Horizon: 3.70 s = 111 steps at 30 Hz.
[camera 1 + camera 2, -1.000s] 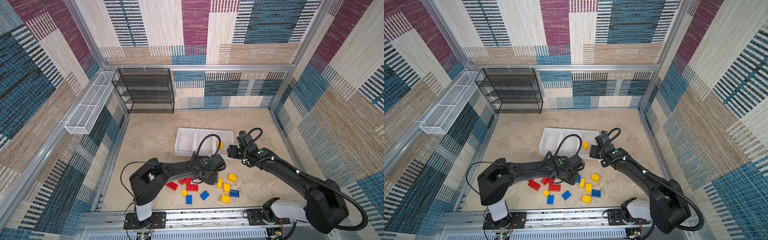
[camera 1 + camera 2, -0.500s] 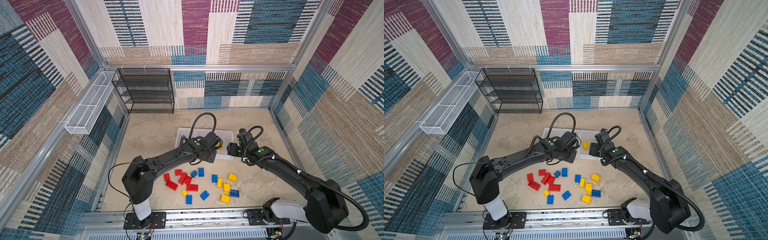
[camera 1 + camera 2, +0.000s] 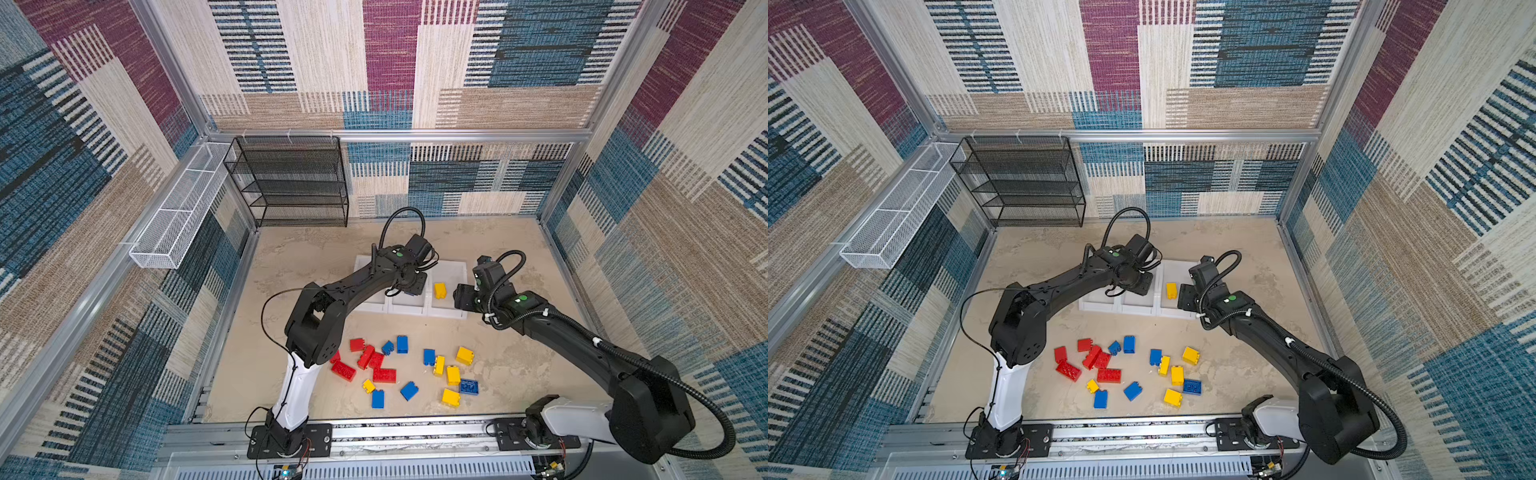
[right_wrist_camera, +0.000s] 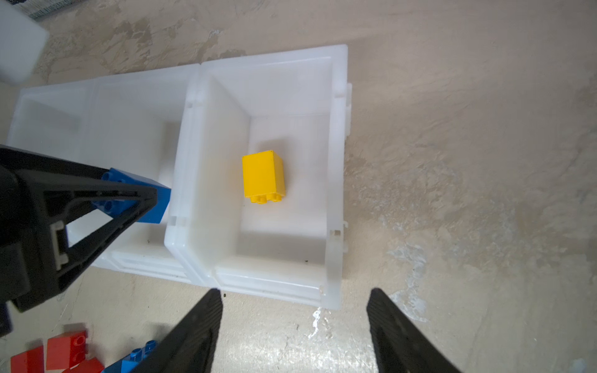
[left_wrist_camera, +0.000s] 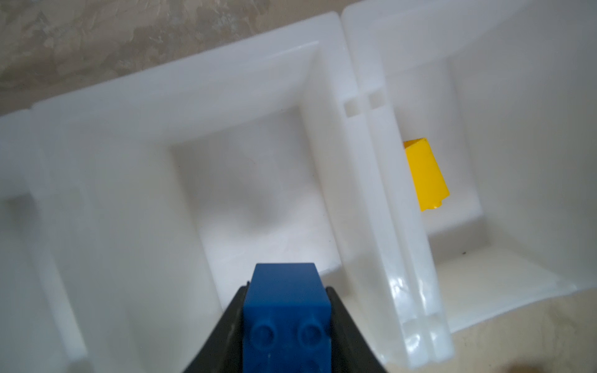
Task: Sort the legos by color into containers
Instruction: 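Carry the blue brick into the middle bin compartment and release it, then move the left gripper back to the pile and grasp a red brick, then carry the red brick into the nearest bin compartment and release it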
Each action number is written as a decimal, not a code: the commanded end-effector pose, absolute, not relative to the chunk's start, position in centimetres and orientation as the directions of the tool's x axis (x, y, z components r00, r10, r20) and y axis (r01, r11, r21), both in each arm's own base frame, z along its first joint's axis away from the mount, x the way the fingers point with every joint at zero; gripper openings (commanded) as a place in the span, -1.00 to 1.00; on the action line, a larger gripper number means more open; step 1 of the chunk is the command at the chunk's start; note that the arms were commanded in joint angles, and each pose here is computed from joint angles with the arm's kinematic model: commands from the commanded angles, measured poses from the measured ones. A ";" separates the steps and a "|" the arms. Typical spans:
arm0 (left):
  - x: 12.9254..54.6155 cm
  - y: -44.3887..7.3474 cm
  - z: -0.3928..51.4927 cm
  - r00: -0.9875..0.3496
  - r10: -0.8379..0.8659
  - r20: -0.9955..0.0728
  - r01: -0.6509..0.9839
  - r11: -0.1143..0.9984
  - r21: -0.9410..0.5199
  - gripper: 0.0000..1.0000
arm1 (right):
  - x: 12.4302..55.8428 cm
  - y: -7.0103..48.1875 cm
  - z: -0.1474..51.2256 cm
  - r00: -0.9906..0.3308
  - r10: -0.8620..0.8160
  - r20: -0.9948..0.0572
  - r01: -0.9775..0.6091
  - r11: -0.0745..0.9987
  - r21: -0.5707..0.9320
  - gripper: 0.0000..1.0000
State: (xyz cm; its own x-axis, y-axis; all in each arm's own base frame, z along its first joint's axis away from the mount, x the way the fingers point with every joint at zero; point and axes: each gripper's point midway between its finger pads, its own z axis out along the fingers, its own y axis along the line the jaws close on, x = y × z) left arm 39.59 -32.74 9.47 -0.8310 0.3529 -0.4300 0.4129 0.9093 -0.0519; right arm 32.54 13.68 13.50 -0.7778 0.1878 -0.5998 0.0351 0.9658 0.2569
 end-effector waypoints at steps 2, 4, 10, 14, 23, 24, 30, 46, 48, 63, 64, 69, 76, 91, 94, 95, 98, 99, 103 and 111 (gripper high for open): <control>39.5 -32.2 10.0 -0.818 0.375 -0.436 0.430 0.902 -0.031 0.12 | 32.8 13.9 14.0 -0.774 0.177 -0.608 0.019 0.966 0.257 0.49; 39.4 -32.1 10.5 -0.816 0.367 -0.445 0.426 0.904 -0.035 0.17 | 32.9 13.9 14.0 -0.774 0.172 -0.609 0.016 0.967 0.253 0.50; 38.3 -31.3 12.3 -0.811 0.350 -0.469 0.420 0.906 -0.050 0.19 | 32.9 13.9 14.3 -0.772 0.168 -0.613 0.012 0.968 0.251 0.50; 36.5 -30.2 13.5 -0.804 0.326 -0.497 0.417 0.905 -0.082 0.19 | 32.8 13.8 14.2 -0.770 0.176 -0.614 0.018 0.967 0.255 0.50; 29.1 -23.2 14.3 -0.837 0.246 -0.489 0.336 0.936 -0.104 0.19 | 32.5 13.9 13.5 -0.775 0.187 -0.604 0.023 0.963 0.268 0.50; 28.0 -22.3 14.0 -0.846 0.235 -0.479 0.324 0.940 -0.110 0.18 | 32.5 14.0 13.4 -0.777 0.186 -0.601 0.022 0.963 0.269 0.50; 22.9 -19.1 10.8 -0.898 0.178 -0.402 0.262 0.951 -0.165 0.14 | 32.8 14.2 13.3 -0.780 0.182 -0.599 0.016 0.962 0.272 0.49; 20.1 -19.6 5.7 -0.927 0.270 -0.261 0.311 0.942 -0.129 0.02 | 32.5 14.3 12.8 -0.788 0.193 -0.584 0.026 0.959 0.281 0.47; 20.1 -19.6 5.2 -0.927 0.279 -0.252 0.315 0.943 -0.111 0.00 | 32.5 14.3 12.9 -0.787 0.193 -0.585 0.026 0.959 0.282 0.47; 21.1 -18.9 4.8 -0.920 0.289 -0.265 0.306 0.952 -0.021 -0.18 | 32.3 14.2 12.8 -0.790 0.196 -0.581 0.029 0.958 0.284 0.46; 21.2 -18.7 4.7 -0.920 0.288 -0.265 0.301 0.953 -0.012 -0.19 | 32.3 14.2 12.7 -0.791 0.196 -0.579 0.029 0.958 0.284 0.46; 21.2 -18.5 4.6 -0.919 0.295 -0.261 0.305 0.952 0.002 -0.19 | 32.3 14.3 12.7 -0.793 0.195 -0.578 0.028 0.958 0.285 0.46; 20.7 -19.7 3.6 -0.921 0.317 -0.227 0.337 0.940 -0.053 -0.21 | 32.3 14.3 12.7 -0.794 0.195 -0.576 0.026 0.957 0.287 0.46; 21.4 -20.0 5.0 -0.909 0.318 -0.271 0.343 0.938 -0.051 -0.64 | 32.1 14.0 13.0 -0.786 0.203 -0.583 0.036 0.958 0.286 0.44; 22.4 -20.1 6.4 -0.898 0.307 -0.315 0.339 0.940 -0.050 -0.67 | 32.1 14.0 13.2 -0.784 0.205 -0.586 0.034 0.957 0.289 0.43; 22.8 -20.1 7.0 -0.894 0.302 -0.331 0.336 0.941 -0.050 -0.67 | 32.1 14.0 13.2 -0.784 0.205 -0.586 0.035 0.957 0.288 0.43; 25.0 -19.7 9.1 -0.877 0.289 -0.384 0.325 0.945 -0.032 -0.67 | 32.2 14.0 13.4 -0.781 0.205 -0.589 0.035 0.958 0.286 0.43; 25.9 -19.6 9.8 -0.868 0.286 -0.405 0.324 0.946 -0.027 -0.67 | 32.2 14.0 13.5 -0.780 0.205 -0.592 0.034 0.957 0.287 0.43; 30.9 -19.4 12.6 -0.835 0.279 -0.474 0.319 0.948 -0.002 -0.66 | 32.5 14.1 13.8 -0.775 0.203 -0.598 0.029 0.958 0.287 0.42; 38.4 -19.5 11.7 -0.860 0.260 -0.439 0.289 0.957 0.001 -0.62 | 32.1 14.0 13.8 -0.778 0.208 -0.593 0.030 0.955 0.294 0.42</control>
